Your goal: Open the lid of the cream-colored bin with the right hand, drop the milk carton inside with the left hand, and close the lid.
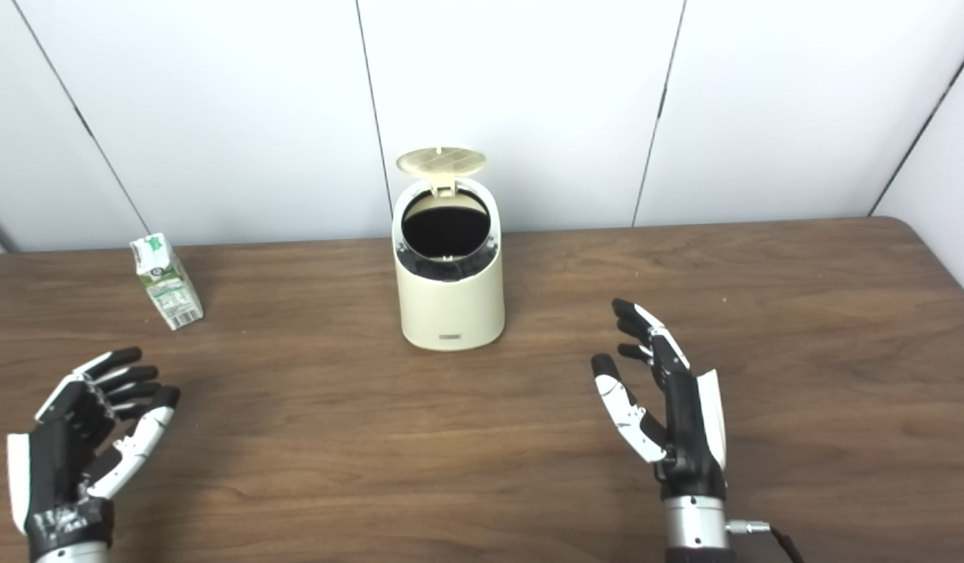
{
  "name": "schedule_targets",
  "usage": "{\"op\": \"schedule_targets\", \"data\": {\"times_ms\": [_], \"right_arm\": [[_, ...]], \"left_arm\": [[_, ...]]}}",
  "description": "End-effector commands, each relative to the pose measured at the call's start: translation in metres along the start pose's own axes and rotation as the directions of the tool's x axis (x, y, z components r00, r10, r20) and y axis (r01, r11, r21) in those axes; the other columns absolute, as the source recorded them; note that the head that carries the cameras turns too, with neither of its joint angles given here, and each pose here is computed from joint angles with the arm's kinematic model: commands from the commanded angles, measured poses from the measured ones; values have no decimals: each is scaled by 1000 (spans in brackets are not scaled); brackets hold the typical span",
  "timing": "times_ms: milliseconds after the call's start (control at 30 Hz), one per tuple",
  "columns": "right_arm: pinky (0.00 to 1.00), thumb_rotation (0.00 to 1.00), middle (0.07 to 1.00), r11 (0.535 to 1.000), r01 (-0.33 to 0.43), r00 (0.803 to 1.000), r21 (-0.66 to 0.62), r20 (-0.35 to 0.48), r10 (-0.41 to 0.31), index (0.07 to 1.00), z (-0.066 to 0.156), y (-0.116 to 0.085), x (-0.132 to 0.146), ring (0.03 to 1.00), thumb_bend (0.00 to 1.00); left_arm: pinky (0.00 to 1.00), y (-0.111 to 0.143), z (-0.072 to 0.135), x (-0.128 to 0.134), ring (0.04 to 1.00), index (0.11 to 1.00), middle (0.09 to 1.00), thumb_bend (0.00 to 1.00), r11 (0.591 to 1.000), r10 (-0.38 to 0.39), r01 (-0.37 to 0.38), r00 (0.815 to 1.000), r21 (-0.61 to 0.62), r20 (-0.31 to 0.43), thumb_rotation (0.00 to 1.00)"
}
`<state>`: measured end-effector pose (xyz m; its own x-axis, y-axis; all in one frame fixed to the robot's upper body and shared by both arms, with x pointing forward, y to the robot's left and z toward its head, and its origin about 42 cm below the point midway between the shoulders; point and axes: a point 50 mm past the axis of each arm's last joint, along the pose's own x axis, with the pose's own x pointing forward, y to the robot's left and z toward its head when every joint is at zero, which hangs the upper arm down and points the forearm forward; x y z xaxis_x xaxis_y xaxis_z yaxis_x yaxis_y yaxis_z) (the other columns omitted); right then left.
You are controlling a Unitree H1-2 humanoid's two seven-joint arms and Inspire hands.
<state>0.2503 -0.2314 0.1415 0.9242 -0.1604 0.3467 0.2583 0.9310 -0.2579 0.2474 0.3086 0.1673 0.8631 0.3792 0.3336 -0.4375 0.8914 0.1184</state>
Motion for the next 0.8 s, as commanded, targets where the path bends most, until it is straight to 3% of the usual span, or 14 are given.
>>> {"op": "schedule_targets", "data": {"times_ms": [0, 167, 267, 533, 700, 767], "right_arm": [[709, 574, 820, 1000, 18, 997, 9, 72, -19, 790, 6, -5, 12, 809, 182], [734, 649, 826, 1000, 15, 998, 14, 58, -16, 803, 3, -14, 15, 824, 201], [746, 660, 833, 1000, 17, 998, 11, 53, -18, 809, 2, -20, 17, 831, 193], [759, 711, 833, 1000, -14, 996, 24, 93, 12, 810, -7, -36, 25, 833, 179], [740, 732, 823, 998, -36, 995, 44, 95, 31, 799, -4, -44, 28, 830, 151], [731, 784, 823, 998, -46, 994, 48, 103, 41, 794, -3, -45, 30, 832, 175]], "left_arm": [[672, 10, 6, 18, 698, 742, 695, 794, 1000, 27, -28, 999, 11, 44, 124], [641, 20, 13, 39, 731, 824, 777, 867, 996, 55, -58, 997, 65, 45, 159], [642, 19, 22, 48, 758, 848, 803, 919, 997, 33, -35, 999, 67, 32, 196], [828, 11, 25, 71, 887, 941, 900, 1000, 991, -28, 40, 995, 129, -91, 384], [826, 5, 23, 83, 914, 968, 933, 1000, 980, 2, 28, 989, 196, -151, 420], [855, 3, 21, 90, 936, 978, 949, 1000, 978, 13, 23, 985, 209, -171, 421]]}}
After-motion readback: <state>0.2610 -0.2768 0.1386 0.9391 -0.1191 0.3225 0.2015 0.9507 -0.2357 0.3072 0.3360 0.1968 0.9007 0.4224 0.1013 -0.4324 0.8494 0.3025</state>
